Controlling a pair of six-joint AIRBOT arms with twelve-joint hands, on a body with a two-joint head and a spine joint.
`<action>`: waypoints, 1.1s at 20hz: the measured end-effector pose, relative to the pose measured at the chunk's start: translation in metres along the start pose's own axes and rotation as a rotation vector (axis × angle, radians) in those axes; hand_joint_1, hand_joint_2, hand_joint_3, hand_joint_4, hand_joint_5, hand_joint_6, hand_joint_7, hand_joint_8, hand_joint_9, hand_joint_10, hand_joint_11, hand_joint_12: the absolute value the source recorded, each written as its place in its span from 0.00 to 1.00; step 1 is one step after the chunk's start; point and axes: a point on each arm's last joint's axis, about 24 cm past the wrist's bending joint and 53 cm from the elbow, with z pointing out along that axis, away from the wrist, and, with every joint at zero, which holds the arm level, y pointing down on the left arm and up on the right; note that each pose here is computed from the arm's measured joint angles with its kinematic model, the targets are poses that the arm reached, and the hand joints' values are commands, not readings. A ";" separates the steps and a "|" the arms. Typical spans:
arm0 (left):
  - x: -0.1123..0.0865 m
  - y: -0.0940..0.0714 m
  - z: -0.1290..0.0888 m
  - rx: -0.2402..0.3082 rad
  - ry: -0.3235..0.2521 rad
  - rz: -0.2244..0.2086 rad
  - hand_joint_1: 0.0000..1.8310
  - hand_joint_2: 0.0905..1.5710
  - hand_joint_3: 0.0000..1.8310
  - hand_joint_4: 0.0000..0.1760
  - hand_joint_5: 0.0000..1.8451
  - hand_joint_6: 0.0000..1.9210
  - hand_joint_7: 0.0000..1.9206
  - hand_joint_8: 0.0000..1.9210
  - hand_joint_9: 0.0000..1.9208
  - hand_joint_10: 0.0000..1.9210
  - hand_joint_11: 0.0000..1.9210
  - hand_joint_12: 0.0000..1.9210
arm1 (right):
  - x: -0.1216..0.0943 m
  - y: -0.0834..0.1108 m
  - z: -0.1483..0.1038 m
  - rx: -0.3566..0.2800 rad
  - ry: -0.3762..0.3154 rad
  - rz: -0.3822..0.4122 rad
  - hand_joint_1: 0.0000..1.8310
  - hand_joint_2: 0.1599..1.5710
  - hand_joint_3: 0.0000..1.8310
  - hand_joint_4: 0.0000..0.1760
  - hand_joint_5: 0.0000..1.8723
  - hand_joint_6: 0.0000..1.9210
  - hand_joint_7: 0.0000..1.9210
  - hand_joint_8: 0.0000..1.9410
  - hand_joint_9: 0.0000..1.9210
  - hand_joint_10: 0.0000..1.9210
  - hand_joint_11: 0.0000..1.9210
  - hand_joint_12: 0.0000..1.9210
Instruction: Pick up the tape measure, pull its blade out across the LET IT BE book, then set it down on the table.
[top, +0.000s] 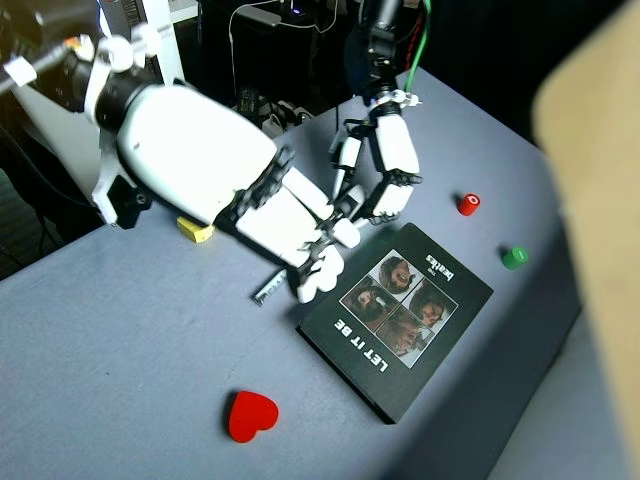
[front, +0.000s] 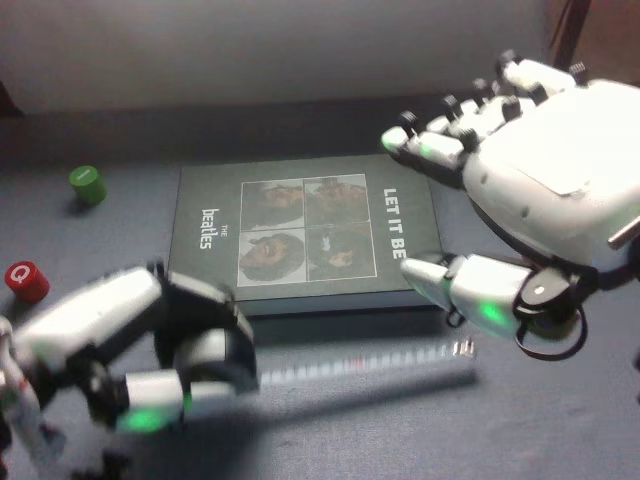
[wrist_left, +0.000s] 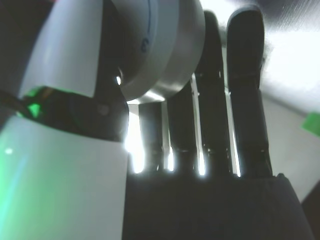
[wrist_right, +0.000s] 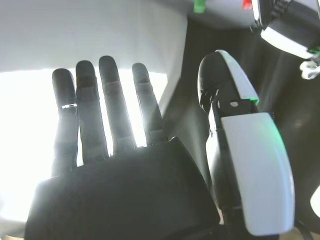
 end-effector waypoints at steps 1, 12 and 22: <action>-0.008 -0.010 0.003 0.014 -0.011 0.001 0.75 0.69 0.00 0.00 0.50 0.44 0.53 0.51 0.46 0.68 0.43 0.65 | 0.000 0.003 0.001 -0.011 -0.001 0.000 0.11 0.77 0.00 0.41 0.12 0.00 0.18 0.00 0.18 0.01 0.00 0.55; -0.102 -0.068 0.021 0.094 -0.121 0.103 0.75 0.70 0.00 0.00 0.49 0.46 0.51 0.53 0.45 0.69 0.44 0.65 | -0.026 0.028 0.073 0.053 0.044 0.139 0.41 0.69 0.00 0.00 0.23 0.01 0.24 0.00 0.21 0.00 0.00 0.55; -0.128 -0.078 0.030 0.076 -0.107 0.109 0.75 0.69 0.00 0.00 0.51 0.41 0.53 0.53 0.48 0.68 0.44 0.64 | -0.036 0.008 0.138 0.149 0.088 0.262 0.55 0.68 0.00 0.00 0.38 0.01 0.39 0.01 0.38 0.03 0.16 0.56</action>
